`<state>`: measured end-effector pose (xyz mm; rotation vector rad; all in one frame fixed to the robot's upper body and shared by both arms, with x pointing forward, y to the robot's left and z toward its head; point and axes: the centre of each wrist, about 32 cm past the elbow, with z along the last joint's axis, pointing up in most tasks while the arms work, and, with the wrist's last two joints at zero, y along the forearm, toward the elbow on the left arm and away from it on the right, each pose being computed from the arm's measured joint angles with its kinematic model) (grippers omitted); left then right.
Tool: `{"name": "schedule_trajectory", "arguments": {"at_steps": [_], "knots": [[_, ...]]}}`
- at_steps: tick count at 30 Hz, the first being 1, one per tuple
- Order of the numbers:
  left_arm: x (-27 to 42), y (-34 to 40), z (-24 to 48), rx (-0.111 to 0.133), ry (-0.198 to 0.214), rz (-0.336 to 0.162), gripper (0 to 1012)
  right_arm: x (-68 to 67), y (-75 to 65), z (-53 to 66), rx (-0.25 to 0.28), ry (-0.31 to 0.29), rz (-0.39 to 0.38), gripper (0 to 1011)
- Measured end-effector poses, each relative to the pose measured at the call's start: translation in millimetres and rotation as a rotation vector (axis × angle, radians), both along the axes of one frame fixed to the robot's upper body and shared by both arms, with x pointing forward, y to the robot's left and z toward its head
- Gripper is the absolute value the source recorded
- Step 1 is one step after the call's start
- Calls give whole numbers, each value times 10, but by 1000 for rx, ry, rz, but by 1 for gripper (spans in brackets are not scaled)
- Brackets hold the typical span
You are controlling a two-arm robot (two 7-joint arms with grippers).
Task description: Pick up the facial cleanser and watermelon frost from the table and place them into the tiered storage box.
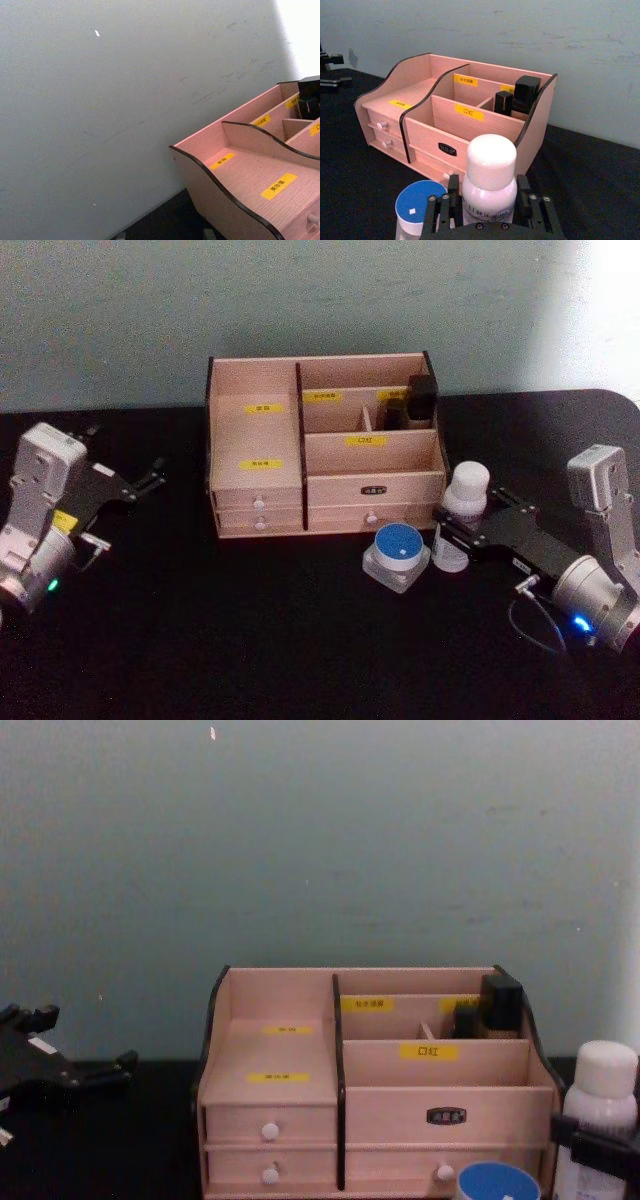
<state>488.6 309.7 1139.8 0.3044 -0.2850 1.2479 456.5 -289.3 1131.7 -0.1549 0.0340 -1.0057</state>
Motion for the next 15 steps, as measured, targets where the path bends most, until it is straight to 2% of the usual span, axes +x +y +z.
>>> {"name": "schedule_trajectory", "arguments": {"at_steps": [2, 5, 15], "knots": [[0, 0, 0, 0, 0, 0, 1001, 0, 0, 0, 0, 0, 0, 659], [0, 0, 0, 0, 0, 0, 1001, -1, 0, 0, 1, 0, 0, 600], [0, 0, 0, 0, 0, 0, 1001, -1, -2, 1, 1, -1, -1, 600]]}}
